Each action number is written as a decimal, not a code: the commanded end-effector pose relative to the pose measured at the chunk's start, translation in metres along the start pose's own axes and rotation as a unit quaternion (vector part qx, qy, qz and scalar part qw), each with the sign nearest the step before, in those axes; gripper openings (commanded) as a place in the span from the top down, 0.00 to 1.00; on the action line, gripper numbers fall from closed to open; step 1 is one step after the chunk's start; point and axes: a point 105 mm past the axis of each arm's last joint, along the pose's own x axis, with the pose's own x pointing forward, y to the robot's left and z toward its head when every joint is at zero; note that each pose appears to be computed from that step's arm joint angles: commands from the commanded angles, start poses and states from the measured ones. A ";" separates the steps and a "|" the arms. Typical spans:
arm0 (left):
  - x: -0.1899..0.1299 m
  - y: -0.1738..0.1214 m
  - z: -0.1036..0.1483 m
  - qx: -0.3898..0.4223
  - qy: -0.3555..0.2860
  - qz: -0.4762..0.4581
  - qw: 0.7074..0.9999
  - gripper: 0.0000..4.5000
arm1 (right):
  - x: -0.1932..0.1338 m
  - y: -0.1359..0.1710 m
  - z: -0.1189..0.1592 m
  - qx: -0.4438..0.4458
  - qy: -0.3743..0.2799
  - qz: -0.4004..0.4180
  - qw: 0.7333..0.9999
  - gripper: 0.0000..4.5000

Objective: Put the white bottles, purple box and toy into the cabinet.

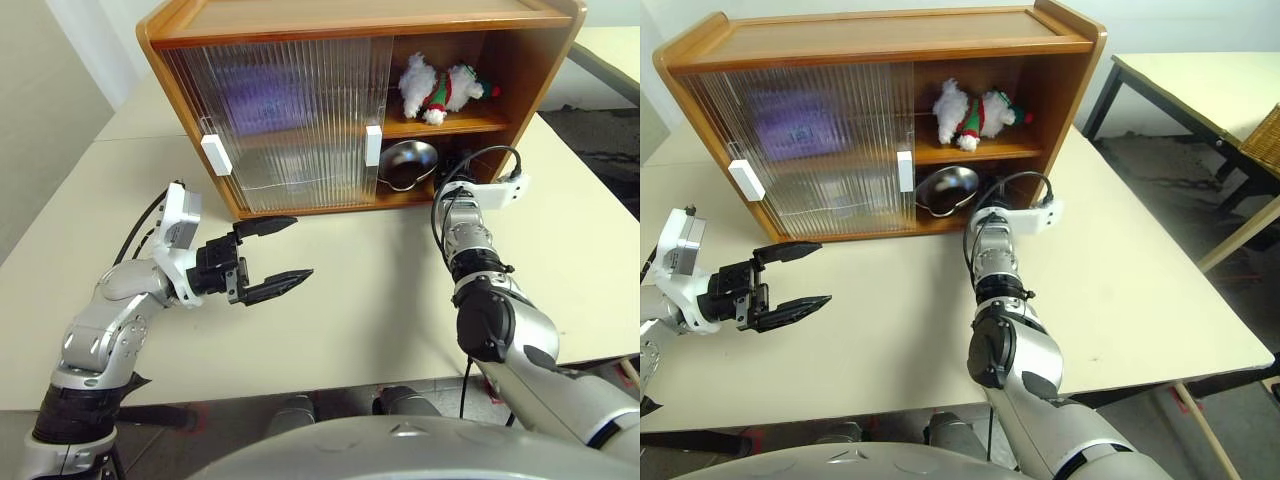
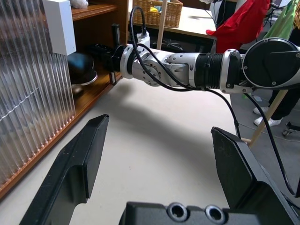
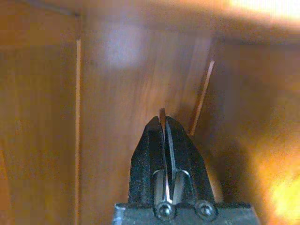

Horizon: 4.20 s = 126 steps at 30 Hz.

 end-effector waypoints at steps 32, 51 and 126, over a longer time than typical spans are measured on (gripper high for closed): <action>-0.028 0.012 -0.011 0.000 0.018 0.040 0.999 0.00 | -0.133 0.044 -0.005 -0.347 0.294 0.380 0.805 0.90; -0.029 0.015 -0.010 0.014 0.018 0.051 0.998 0.00 | -0.124 0.107 -0.120 -0.310 0.341 0.434 0.774 0.99; -0.013 0.015 -0.009 0.009 0.008 0.014 1.000 0.00 | -0.030 0.061 0.083 -0.498 0.018 0.156 0.853 0.99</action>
